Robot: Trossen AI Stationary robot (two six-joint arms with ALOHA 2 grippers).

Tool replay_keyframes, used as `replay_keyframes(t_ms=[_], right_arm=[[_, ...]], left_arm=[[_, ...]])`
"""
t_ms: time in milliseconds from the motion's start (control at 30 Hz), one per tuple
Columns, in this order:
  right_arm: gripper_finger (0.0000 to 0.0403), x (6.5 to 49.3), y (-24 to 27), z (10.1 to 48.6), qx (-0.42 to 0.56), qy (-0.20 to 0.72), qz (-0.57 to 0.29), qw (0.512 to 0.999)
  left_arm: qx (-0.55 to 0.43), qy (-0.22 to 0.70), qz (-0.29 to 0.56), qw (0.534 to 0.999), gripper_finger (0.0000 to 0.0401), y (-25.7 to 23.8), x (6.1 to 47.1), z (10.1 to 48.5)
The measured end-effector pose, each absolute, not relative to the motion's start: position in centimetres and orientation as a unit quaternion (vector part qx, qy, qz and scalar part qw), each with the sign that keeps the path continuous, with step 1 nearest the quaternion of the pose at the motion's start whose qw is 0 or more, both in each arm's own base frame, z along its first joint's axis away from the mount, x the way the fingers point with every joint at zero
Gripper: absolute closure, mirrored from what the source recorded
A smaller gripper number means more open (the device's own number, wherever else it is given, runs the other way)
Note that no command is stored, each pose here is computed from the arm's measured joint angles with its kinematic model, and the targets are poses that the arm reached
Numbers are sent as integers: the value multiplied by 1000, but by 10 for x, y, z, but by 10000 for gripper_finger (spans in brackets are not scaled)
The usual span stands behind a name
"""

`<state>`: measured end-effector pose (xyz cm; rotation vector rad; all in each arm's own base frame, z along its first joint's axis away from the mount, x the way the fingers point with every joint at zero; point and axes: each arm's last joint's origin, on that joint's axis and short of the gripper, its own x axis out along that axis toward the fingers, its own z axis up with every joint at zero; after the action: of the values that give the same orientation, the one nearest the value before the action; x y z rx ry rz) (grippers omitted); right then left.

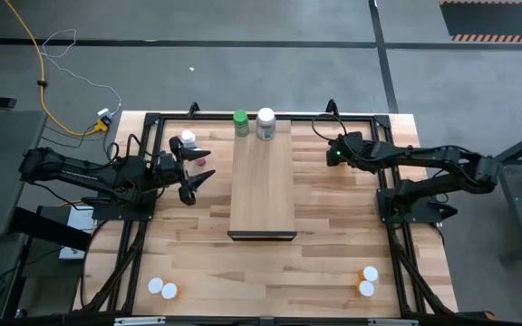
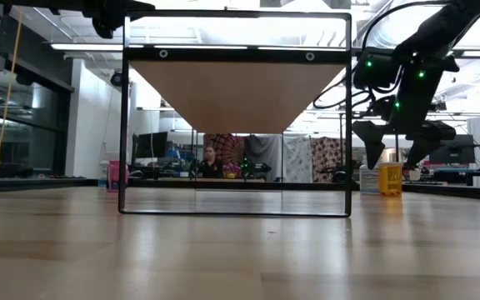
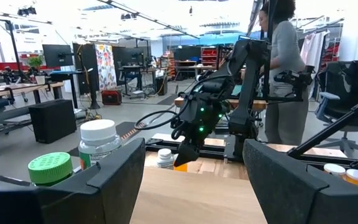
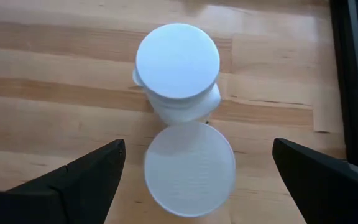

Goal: Pick and place medicine bottles onto shelf by color
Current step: Put the orange pill bottle on the shelf

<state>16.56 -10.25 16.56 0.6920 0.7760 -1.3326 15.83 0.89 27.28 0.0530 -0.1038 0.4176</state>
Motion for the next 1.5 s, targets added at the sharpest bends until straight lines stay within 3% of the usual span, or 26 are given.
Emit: replay_keyframes(t_ms=[267,633,867,1500], right_arm=[[16,166,-102,165,319,344,-583,663],[138,166,-102,165,324,340,-585,661],[187,166,-102,165,324,340,-586,661],[192,171,-94,183,315,343,-564,683]], left_arm=[[26,-52,207,977,139,9,158,273],[26,-52,207,977,139,9,158,273],[26,-52,207,977,139,9,158,273],[26,-51,207,977,139,9,158,273]])
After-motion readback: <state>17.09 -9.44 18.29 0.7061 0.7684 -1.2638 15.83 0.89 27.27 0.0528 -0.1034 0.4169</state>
